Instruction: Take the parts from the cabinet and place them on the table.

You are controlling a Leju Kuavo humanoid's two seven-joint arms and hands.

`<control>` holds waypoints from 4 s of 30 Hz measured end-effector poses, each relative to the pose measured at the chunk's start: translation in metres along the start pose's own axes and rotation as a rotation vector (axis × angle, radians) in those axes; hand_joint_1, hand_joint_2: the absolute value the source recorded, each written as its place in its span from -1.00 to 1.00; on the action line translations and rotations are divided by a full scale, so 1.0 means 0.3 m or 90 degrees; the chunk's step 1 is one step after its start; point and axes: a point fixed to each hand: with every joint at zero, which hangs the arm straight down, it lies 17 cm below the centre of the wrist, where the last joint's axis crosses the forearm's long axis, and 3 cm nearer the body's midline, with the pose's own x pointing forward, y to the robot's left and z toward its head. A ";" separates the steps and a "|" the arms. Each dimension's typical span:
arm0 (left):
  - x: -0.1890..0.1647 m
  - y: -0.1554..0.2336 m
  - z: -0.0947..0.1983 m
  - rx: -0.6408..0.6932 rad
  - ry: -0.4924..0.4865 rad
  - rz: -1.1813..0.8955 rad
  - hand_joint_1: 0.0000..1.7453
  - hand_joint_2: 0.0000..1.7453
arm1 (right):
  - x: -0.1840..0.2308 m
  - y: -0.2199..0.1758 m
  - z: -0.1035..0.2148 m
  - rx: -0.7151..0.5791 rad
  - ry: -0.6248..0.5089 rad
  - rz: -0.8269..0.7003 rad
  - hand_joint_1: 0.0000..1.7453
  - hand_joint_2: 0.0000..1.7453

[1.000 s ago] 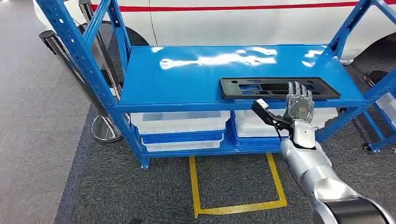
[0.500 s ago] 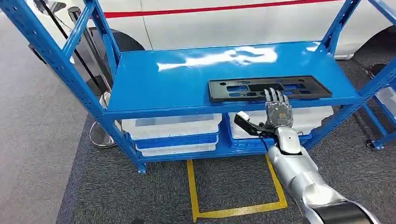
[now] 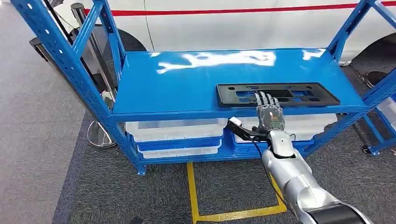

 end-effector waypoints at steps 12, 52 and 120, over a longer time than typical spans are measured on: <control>0.005 -0.001 0.000 0.000 -0.002 -0.006 -1.00 -1.00 | -0.038 -0.027 -0.012 -0.013 0.035 0.003 -1.00 1.00; 0.016 -0.002 0.000 -0.003 -0.016 -0.010 -1.00 -1.00 | -0.135 -0.032 -0.003 -0.016 0.070 0.009 1.00 1.00; 0.088 0.007 0.003 0.042 -0.071 -0.059 -1.00 1.00 | -0.070 -0.136 0.056 -0.148 0.020 0.118 1.00 1.00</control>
